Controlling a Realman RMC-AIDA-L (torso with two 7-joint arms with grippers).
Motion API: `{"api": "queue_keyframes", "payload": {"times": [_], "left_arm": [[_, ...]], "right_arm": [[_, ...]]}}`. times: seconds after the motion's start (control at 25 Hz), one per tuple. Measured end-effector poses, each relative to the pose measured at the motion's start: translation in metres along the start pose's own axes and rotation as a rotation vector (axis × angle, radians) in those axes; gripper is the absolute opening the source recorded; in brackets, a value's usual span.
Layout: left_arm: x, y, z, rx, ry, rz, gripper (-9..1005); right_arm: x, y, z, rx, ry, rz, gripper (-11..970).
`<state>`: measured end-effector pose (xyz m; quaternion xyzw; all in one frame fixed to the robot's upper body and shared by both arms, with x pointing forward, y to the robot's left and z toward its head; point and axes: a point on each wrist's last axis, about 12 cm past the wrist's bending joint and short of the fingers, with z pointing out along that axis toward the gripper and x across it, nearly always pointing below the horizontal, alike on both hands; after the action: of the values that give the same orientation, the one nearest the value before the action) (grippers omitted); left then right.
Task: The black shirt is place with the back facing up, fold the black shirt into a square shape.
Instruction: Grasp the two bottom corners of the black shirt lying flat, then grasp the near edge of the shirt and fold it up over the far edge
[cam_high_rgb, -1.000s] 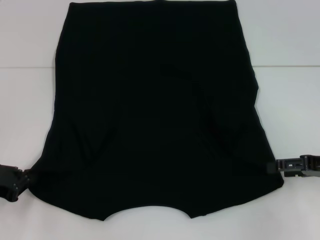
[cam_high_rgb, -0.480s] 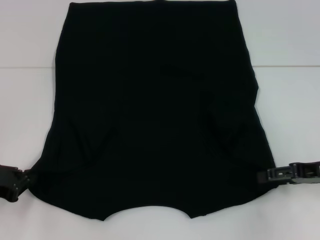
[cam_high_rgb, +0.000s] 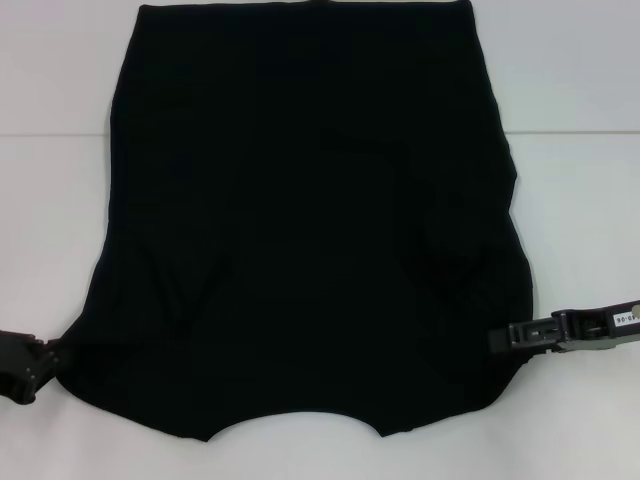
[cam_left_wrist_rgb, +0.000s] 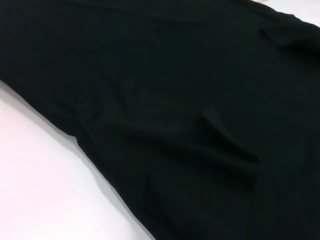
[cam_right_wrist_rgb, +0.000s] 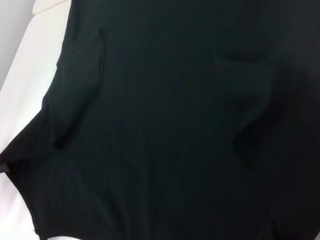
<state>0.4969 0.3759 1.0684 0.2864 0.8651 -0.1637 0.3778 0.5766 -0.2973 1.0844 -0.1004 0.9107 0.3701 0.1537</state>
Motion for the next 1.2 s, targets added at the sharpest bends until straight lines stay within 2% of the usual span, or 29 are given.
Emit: {"api": "queue_keyframes", "payload": {"times": [0.2, 0.64, 0.96, 1.2], "left_arm": [[0.000, 0.001, -0.001, -0.002, 0.000, -0.001, 39], [0.000, 0.002, -0.001, -0.005, 0.000, 0.001, 39], [-0.001, 0.001, 0.000, -0.002, 0.000, 0.002, 38], [-0.002, -0.002, -0.001, 0.025, 0.002, -0.032, 38]], "right_arm": [[-0.002, 0.000, 0.002, 0.014, -0.004, -0.003, 850], [0.000, -0.003, 0.004, 0.036, -0.004, 0.008, 403], [0.002, -0.005, 0.004, 0.045, -0.008, 0.013, 165], [0.009, -0.011, -0.003, 0.043, -0.013, 0.023, 56]]}}
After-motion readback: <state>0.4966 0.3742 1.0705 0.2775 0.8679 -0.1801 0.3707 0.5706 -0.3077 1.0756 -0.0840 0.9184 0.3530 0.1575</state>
